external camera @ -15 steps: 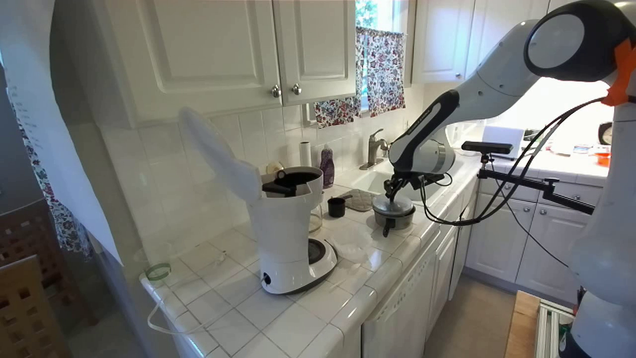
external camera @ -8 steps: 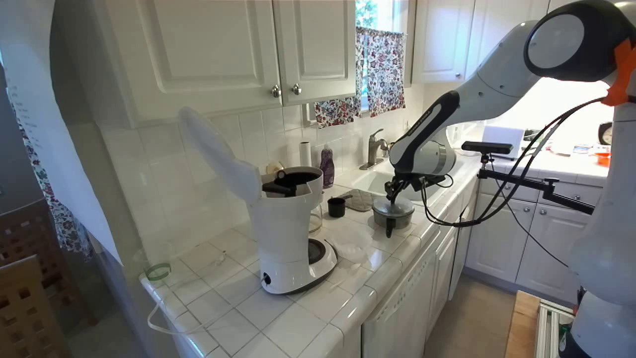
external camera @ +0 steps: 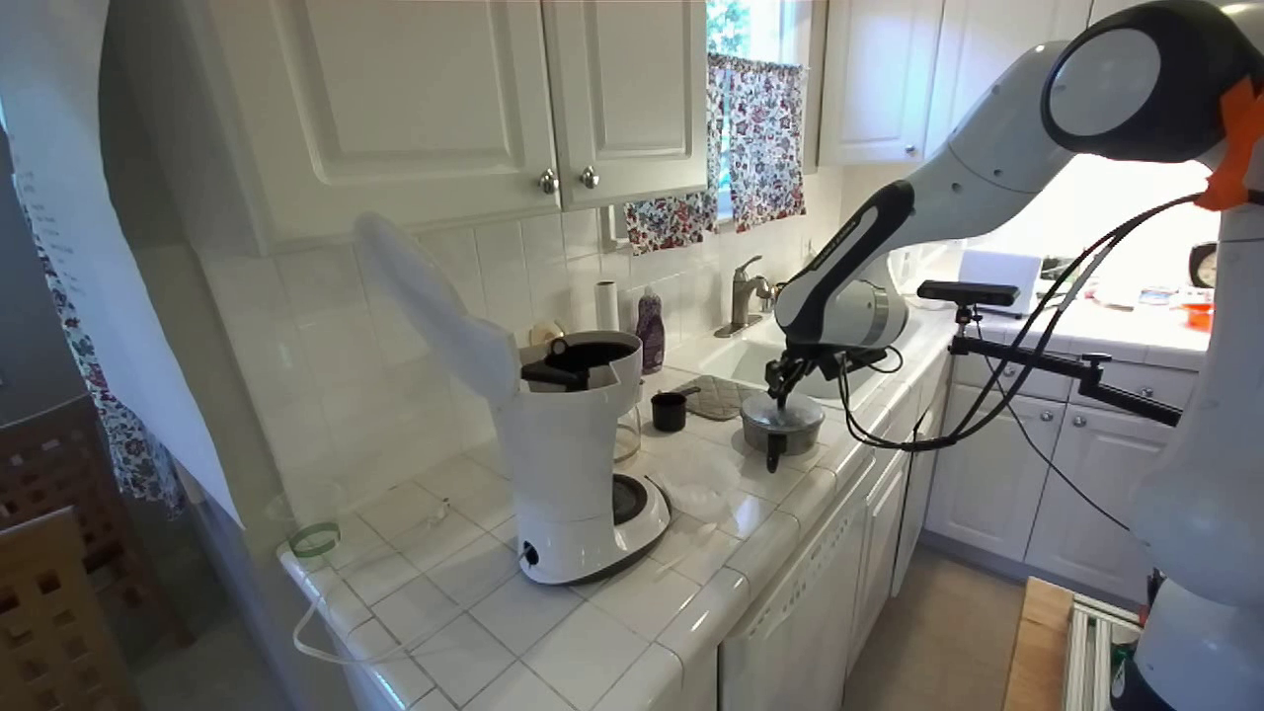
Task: Put the silver lid on the pot
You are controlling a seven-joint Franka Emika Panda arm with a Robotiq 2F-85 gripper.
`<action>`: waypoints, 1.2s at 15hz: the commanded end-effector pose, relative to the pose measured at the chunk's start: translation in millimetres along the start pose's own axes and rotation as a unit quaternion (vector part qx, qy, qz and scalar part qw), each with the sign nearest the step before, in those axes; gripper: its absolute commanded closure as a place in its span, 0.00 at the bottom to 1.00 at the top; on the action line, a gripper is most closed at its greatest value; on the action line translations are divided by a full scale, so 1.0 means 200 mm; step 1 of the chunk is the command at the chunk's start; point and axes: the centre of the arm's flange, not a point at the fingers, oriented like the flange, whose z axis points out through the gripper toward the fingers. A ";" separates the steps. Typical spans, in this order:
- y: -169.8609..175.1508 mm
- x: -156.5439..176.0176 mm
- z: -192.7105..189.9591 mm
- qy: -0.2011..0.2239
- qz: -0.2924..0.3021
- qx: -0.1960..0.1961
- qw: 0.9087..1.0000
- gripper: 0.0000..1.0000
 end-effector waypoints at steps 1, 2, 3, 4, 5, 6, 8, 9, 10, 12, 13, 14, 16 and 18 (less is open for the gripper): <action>0.00 0.00 -0.03 0.002 0.015 -0.001 1.000 0.28; 0.01 0.00 -0.04 0.001 0.018 0.000 1.000 0.20; 0.01 0.01 -0.05 0.002 0.021 0.001 1.000 0.14; 0.01 0.02 -0.06 0.000 0.023 0.004 1.000 0.08; 0.01 0.03 -0.08 -0.006 0.026 0.007 1.000 0.02; 0.01 0.04 -0.09 -0.011 0.024 0.008 1.000 0.00; 0.02 0.05 -0.13 -0.028 0.027 0.012 0.999 0.00; 0.03 0.05 -0.15 -0.035 0.028 0.013 0.999 0.00; 0.03 0.05 -0.17 -0.059 0.035 -0.008 0.998 0.00; 0.07 0.04 -0.20 -0.083 0.050 -0.042 0.994 0.00; 0.09 0.03 -0.22 -0.091 0.053 -0.054 0.993 0.00; 0.11 0.03 -0.22 -0.102 0.054 -0.059 0.992 0.00; 0.10 0.03 -0.24 -0.112 0.055 -0.066 0.990 0.00; 0.07 0.05 -0.26 -0.117 0.050 -0.058 0.990 0.00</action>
